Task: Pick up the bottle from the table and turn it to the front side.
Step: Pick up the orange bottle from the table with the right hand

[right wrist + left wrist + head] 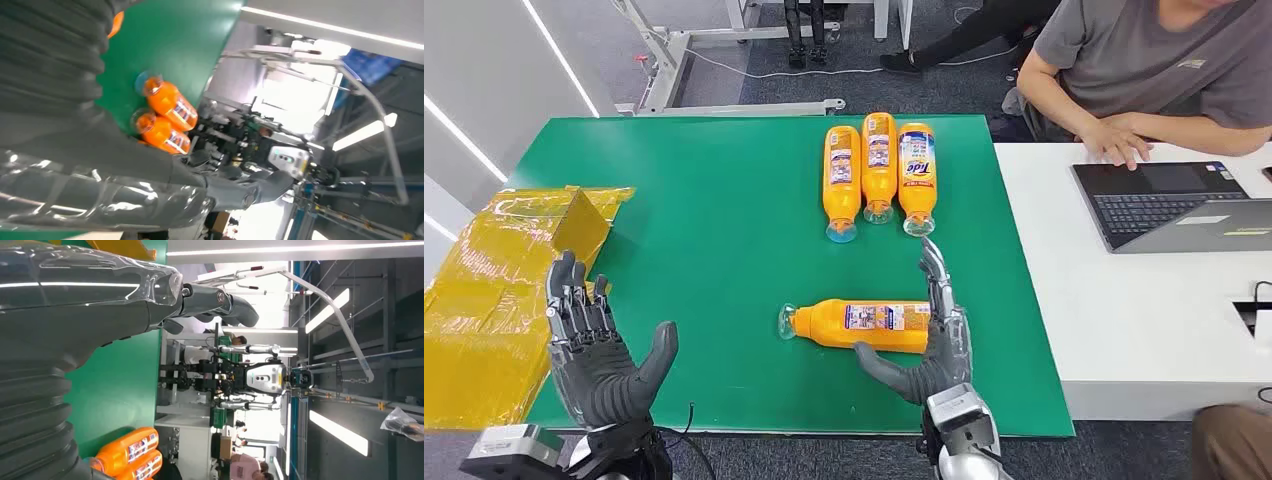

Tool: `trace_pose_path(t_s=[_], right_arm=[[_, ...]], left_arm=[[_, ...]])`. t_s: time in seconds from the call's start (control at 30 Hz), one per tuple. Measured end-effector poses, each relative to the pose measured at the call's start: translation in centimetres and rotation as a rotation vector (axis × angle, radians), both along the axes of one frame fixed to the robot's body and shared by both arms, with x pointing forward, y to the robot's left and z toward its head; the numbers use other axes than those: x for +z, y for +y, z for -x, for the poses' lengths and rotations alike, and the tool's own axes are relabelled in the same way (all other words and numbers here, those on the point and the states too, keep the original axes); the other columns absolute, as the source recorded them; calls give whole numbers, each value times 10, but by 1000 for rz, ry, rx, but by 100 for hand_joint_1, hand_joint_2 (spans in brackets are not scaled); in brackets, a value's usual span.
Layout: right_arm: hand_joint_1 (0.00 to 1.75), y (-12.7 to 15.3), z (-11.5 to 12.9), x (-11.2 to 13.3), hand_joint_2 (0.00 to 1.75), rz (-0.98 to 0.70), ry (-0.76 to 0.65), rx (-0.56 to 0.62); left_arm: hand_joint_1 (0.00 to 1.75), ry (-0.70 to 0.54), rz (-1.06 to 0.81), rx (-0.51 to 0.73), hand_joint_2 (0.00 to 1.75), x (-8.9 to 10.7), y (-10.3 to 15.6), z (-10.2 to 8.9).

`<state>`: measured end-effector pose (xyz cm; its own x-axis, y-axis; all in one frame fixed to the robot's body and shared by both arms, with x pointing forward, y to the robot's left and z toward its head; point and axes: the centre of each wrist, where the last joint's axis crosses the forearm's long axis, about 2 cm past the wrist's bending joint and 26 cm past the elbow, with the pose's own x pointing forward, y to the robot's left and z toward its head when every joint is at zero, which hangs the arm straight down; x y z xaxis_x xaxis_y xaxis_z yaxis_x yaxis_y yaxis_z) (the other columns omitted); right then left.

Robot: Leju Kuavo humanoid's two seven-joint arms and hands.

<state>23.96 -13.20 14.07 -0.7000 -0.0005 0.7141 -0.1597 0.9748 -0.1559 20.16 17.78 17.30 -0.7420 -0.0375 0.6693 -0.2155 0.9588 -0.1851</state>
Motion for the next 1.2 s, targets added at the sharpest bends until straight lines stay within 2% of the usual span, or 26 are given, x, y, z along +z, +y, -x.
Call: trace_pose_path(t_s=[0.17, 0.33, 0.5, 0.6, 0.93, 1.2], right_arm=[[0, -1, -6, 2, 175, 89, 14, 19], [0, -6, -41, 14, 175, 510, 64, 73], [0, -13, -67, 17, 175, 726, 55, 101], [0, -18, -78, 13, 175, 867, 84, 162], [0, -63, -125, 6, 175, 1201, 200, 336], [0, -111, -138, 0, 175, 1381, 311, 288]], left_arm=[[0, -3, 0, -6, 175, 0, 0, -1], [0, -21, 2, -21, 175, 5, -1, -5], [0, -32, 14, -26, 175, 8, -3, -8], [0, -39, 22, -39, 175, 10, -4, -10], [0, -53, 34, -76, 175, 14, -5, -14], [0, -62, 40, -135, 175, 15, -4, -16]])
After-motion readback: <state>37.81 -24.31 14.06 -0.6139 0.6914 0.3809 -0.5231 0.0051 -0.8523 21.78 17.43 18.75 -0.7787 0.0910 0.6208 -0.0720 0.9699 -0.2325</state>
